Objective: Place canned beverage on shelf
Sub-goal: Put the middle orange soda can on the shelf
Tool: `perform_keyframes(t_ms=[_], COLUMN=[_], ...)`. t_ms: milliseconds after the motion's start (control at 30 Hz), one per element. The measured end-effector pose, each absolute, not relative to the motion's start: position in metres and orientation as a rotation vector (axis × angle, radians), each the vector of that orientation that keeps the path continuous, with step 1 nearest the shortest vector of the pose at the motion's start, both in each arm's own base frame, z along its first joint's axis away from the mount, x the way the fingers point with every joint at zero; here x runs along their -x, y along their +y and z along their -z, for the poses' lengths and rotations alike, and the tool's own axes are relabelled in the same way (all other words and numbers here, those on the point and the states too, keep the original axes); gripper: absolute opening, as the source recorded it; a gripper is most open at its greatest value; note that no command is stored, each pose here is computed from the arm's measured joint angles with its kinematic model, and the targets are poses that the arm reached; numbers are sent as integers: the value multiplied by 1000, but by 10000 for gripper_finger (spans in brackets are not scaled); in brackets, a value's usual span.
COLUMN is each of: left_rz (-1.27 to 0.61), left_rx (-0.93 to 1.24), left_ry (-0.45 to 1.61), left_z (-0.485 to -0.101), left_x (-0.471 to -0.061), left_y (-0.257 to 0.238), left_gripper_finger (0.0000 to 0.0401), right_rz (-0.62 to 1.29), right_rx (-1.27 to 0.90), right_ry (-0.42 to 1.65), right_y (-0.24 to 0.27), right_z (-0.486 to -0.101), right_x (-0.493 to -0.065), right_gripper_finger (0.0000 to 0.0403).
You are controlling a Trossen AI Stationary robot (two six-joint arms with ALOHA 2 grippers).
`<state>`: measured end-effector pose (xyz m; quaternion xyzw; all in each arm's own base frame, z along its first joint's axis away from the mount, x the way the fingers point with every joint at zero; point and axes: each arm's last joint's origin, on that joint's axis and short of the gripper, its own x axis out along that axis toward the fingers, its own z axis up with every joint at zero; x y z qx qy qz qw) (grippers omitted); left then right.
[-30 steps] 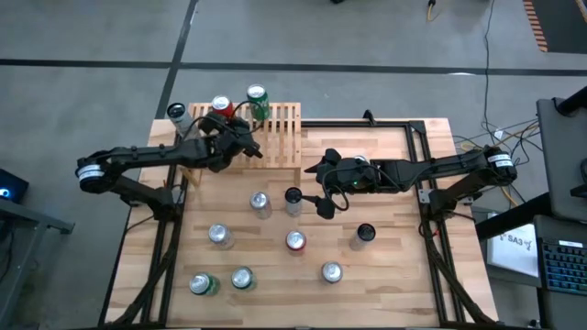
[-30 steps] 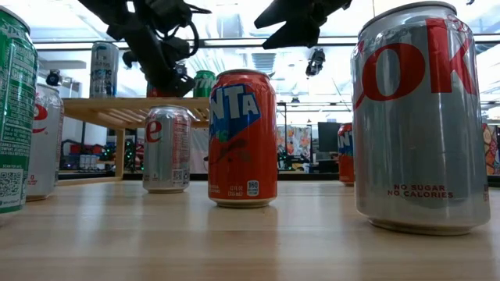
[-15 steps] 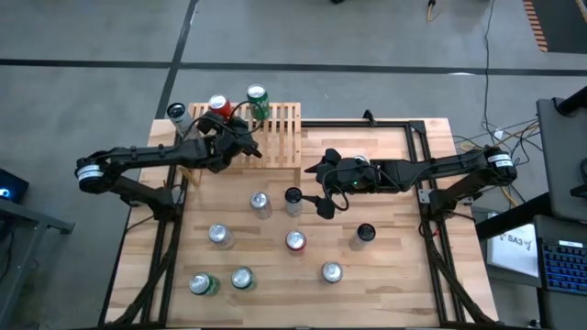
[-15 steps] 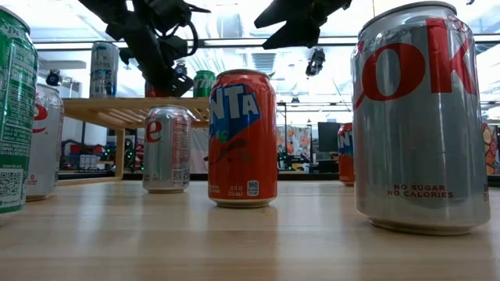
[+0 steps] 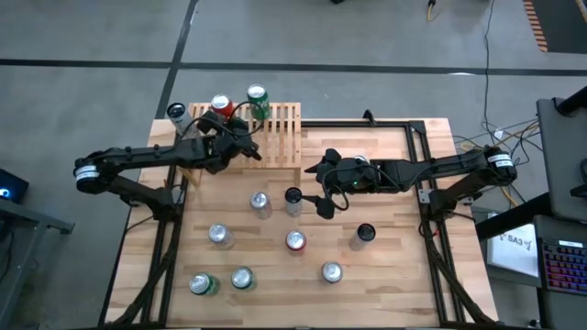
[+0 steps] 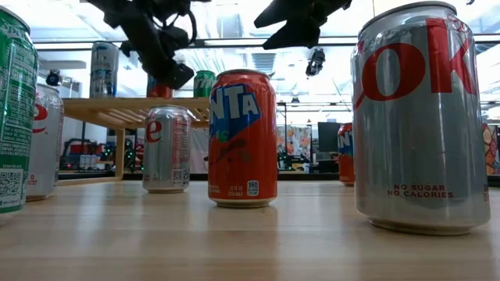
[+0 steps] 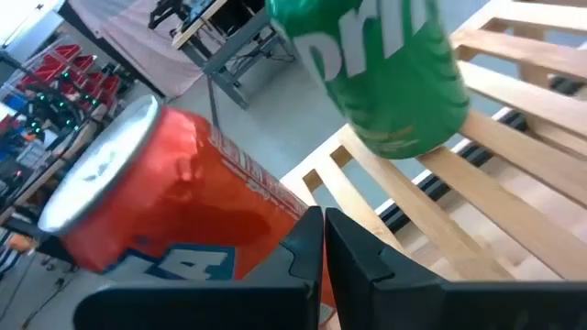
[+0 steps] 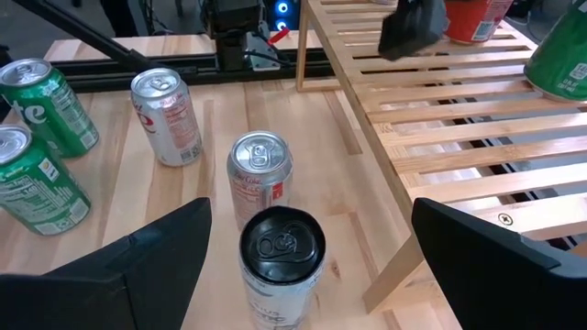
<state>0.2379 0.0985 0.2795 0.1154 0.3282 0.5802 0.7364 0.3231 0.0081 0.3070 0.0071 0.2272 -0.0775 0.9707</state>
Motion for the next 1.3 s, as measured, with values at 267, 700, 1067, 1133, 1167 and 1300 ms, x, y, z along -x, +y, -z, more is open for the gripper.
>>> perform_keyframes(t_ms=[267, 700, 1067, 1133, 1167, 1300], left_rz=[-1014, -692, -973, -978, -984, -949], left_rx=[-226, -137, -199, -222, -233, -250], left_ry=[854, 838, 616, 630, 638, 677], left_z=[-312, -352, -399, -404, -407, -414], left_x=[-222, -161, -150, -153, -155, -165], left_y=[76, 52, 59, 62, 64, 76], left_gripper_finger=[0, 0, 0, 0, 0, 0], right_rz=[159, 159, 154, 154, 154, 154], right_rx=[-26, -25, -12, -15, -15, -20], right_ry=[458, 458, 422, 420, 421, 421], right_y=[8, 8, 8, 8, 8, 8], right_z=[-307, -307, -310, -311, -310, -310], right_x=[-323, -323, -325, -325, -325, -325], right_gripper_finger=[364, 364, 364, 364, 364, 364])
